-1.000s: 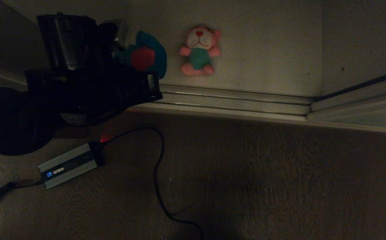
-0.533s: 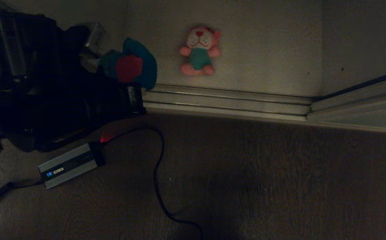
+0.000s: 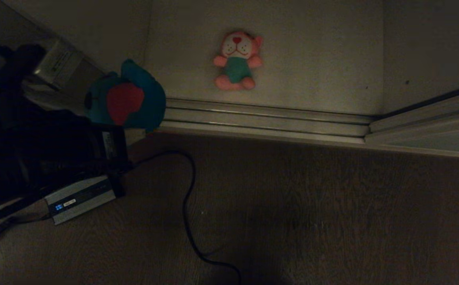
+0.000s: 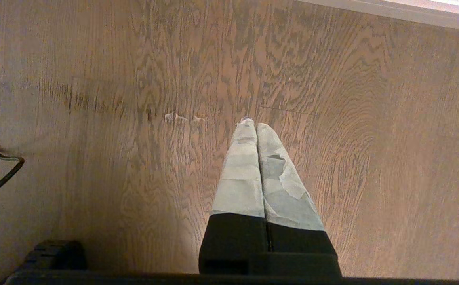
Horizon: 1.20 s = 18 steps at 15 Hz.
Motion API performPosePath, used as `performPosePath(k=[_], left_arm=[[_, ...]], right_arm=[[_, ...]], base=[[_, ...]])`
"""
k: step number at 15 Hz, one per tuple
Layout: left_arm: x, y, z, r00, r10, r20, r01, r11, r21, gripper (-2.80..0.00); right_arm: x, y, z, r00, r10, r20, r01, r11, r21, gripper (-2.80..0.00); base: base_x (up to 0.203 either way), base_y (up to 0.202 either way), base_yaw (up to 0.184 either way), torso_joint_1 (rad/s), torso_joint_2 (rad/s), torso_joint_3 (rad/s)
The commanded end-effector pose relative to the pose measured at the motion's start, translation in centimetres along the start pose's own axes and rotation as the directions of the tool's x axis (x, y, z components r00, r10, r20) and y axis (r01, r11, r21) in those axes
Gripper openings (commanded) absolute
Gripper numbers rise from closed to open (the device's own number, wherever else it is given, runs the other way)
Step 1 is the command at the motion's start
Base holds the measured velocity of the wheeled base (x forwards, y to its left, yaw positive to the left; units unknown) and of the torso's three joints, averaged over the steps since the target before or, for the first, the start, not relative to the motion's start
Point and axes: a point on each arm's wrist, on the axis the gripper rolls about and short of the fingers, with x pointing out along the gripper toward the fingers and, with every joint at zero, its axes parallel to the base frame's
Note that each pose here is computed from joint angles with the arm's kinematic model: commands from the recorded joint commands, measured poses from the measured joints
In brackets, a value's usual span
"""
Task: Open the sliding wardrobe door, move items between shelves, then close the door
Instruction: Place the blue doll on the higher shelf
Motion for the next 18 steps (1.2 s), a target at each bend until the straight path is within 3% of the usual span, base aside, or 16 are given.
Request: performPosePath(k=[1,6,9,18], left_arm=[[-1.8,0.4,-0.2,1.000,-0.003,0.016,0.003,1.000,-0.007,-2.80],[-3.5,-1.4,-0.2,0.991,-0.134,0.031,0.133,0.991,0.018,-2.80],[-3.7,-1.4,-0.6,0.990,-0.139,-0.019,0.139,0.990,0.034,-2.80],[-4.3,-1.2,-1.0,0.989,-0.133,-0.064,0.135,0.990,0.037,-2.80]], right_arm=[[0.0,0.0,-0.1,1.000,0.000,-0.005,0.000,1.000,0.000,-2.80],[0.0,0.0,-0.1,1.000,0.000,-0.004,0.000,1.000,0.000,-2.80],[0.0,0.0,-0.1,1.000,0.000,-0.005,0.000,1.000,0.000,-2.80],[0.0,0.0,-0.1,1.000,0.001,-0.005,-0.001,1.000,0.000,-2.80]], base=[[0.000,0.000,0.000,0.000,0.00,0.000],[0.000,0.000,0.000,0.000,0.00,0.000],[0.000,0.000,0.000,0.003,0.00,0.103],[0.000,0.000,0.000,0.002,0.00,0.195]])
